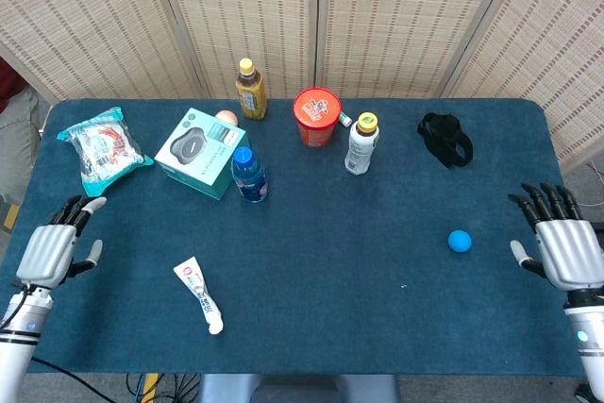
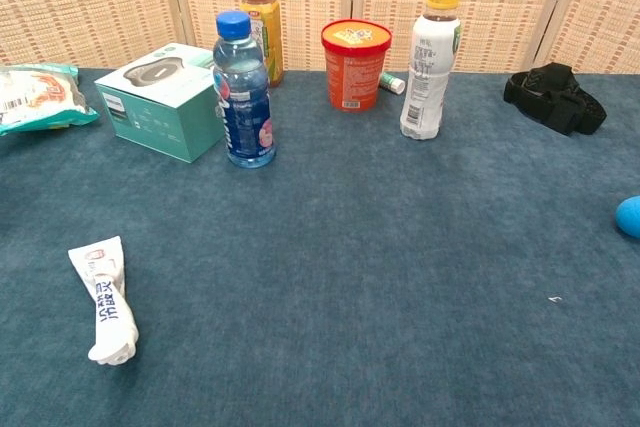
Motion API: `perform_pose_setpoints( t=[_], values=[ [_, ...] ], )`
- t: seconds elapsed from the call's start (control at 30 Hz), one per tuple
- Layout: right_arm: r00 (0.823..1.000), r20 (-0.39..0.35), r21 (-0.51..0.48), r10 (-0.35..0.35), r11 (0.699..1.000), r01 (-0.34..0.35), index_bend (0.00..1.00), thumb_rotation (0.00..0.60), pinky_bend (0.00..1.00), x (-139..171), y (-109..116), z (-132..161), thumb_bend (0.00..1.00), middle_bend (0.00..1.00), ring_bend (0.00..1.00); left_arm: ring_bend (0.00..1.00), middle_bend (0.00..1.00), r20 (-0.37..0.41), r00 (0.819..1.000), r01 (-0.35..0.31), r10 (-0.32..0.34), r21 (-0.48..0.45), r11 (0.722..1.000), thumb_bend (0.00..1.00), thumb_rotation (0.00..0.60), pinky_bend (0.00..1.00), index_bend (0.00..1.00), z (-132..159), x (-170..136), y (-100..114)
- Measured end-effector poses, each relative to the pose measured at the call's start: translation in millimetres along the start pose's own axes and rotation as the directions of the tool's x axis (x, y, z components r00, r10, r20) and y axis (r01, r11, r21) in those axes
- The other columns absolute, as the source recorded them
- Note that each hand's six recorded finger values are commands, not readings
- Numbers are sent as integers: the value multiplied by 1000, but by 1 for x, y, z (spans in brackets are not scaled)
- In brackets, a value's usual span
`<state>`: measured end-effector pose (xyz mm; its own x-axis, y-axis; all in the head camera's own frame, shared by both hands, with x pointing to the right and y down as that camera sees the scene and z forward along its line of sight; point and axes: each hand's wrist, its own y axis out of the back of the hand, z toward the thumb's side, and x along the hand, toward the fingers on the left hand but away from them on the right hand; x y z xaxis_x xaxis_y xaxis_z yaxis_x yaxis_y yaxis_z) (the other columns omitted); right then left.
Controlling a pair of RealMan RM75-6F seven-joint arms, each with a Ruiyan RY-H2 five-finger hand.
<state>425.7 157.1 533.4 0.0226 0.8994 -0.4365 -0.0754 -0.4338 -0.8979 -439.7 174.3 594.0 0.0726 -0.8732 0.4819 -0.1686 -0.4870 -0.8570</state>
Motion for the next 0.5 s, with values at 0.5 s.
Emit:
perform_pose_setpoints(
  t=[0.5],
  values=[
    [995, 101, -69, 21, 998, -14, 193, 600, 7, 34, -22, -26, 197, 115, 0, 66, 135, -115, 992, -41, 43, 14, 999, 435, 600, 183, 131, -17, -57, -1]
  ],
)
